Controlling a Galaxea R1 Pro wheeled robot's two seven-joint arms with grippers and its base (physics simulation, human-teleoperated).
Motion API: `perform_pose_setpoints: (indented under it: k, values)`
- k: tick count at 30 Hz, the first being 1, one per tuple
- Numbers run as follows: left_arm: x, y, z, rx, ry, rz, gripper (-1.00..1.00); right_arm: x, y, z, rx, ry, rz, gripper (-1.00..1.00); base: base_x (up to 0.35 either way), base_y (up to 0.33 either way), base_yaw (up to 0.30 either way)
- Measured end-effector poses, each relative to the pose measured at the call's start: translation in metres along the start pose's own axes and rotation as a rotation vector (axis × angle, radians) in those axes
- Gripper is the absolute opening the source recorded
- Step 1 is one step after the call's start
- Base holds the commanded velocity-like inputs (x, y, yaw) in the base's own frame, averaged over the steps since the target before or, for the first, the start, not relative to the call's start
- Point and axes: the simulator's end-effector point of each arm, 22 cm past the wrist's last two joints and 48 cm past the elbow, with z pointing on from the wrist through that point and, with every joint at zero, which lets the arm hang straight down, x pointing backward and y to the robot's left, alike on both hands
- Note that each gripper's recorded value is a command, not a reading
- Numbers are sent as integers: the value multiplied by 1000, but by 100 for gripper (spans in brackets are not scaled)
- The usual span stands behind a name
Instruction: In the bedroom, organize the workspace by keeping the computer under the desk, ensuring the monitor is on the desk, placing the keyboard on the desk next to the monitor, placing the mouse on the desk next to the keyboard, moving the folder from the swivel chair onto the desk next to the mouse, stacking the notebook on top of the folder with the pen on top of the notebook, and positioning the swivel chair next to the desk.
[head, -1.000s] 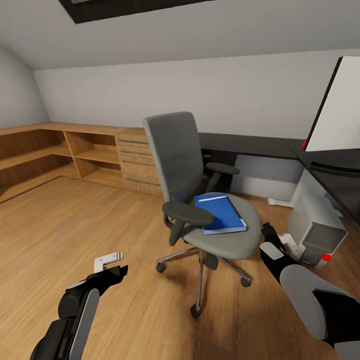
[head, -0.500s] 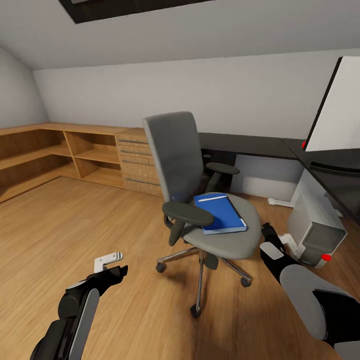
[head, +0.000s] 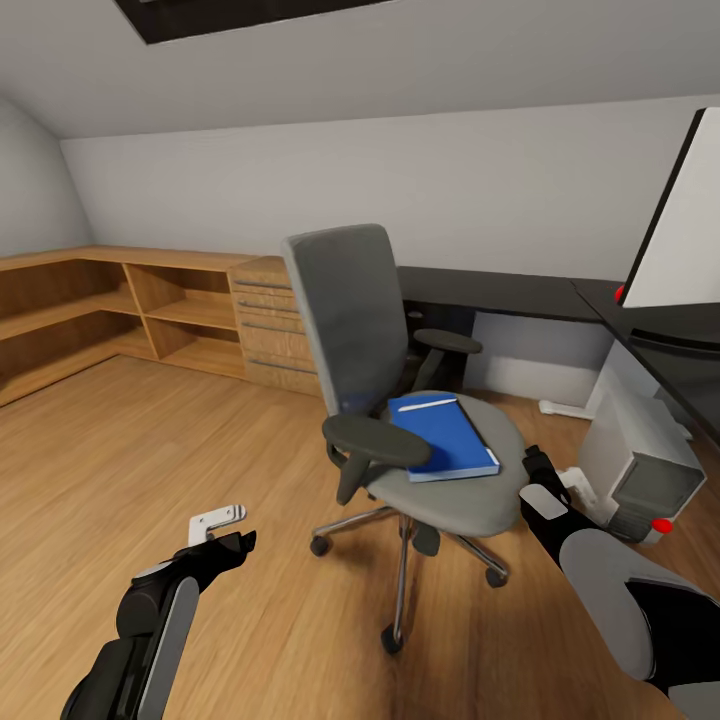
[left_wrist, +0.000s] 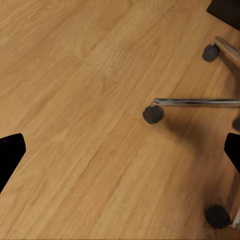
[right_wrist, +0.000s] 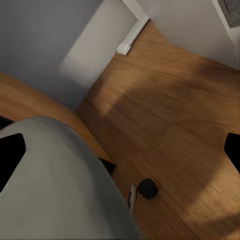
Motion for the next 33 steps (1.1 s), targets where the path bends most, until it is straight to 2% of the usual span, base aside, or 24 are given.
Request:
perform_pose_setpoints:
  k: [14, 25, 29, 31, 33]
  values:
    - [0, 0, 0, -1, 1, 0, 100, -2, -2, 1, 2, -3, -3, 100, 97, 0, 0]
    - [0, 1, 0, -3, 1, 0, 100, -33, -19, 13, 22, -34, -14, 100, 3, 0, 0]
    - [0, 1, 0, -4, 0, 0, 100, -28, -16, 16, 2, 12, -21, 100, 0, 0, 0]
    - [0, 1, 0, -4, 0, 1, 100, -22, -12, 17, -30, 62, -27, 100, 0, 0, 0]
    - [0, 1, 0, -4, 0, 1, 100, -15, -7, 19, -73, 132, 7, 100, 0, 0, 0]
